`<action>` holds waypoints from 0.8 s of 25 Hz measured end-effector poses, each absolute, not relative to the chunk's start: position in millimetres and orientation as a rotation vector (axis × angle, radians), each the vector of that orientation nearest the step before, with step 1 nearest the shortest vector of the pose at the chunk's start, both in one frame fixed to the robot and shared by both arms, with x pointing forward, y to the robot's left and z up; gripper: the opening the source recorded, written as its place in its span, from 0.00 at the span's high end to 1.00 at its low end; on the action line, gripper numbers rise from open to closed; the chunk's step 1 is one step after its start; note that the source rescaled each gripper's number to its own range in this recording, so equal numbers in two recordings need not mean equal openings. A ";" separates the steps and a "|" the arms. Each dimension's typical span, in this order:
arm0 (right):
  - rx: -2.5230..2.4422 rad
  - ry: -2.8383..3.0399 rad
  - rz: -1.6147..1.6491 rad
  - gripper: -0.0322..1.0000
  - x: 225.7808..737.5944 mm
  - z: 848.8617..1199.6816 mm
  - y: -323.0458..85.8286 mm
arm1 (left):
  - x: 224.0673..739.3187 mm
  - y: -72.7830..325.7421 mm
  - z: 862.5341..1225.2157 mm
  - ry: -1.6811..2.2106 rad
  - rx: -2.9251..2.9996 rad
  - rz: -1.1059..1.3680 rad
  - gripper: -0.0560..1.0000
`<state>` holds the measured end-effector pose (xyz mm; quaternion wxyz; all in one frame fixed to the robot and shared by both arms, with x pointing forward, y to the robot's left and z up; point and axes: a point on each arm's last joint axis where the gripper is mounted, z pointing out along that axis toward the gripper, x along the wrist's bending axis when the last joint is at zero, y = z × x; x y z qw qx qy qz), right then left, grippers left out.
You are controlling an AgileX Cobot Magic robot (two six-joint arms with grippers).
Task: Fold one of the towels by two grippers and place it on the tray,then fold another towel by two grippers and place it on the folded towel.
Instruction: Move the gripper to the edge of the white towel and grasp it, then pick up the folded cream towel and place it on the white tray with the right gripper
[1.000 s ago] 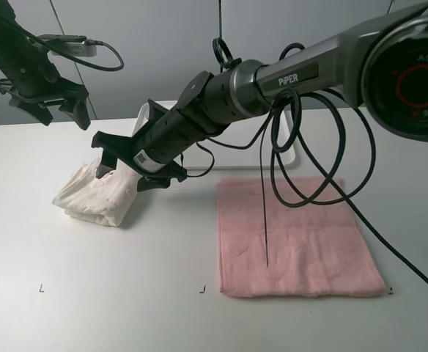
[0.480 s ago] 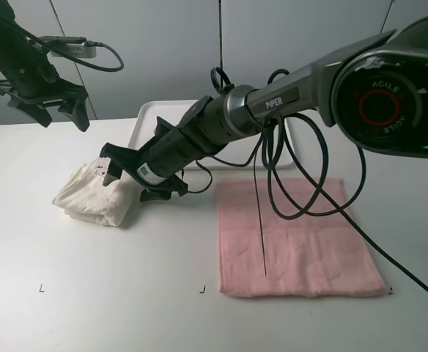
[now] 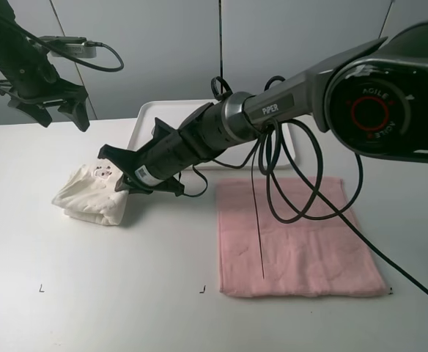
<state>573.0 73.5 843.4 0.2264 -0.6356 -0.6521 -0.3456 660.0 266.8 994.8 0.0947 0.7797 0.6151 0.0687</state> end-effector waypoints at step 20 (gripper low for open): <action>-2.033 -1.706 -1.300 0.90 677.6 895.6 -44.9 | 657.9 266.6 994.4 1.834 2.323 0.174 0.01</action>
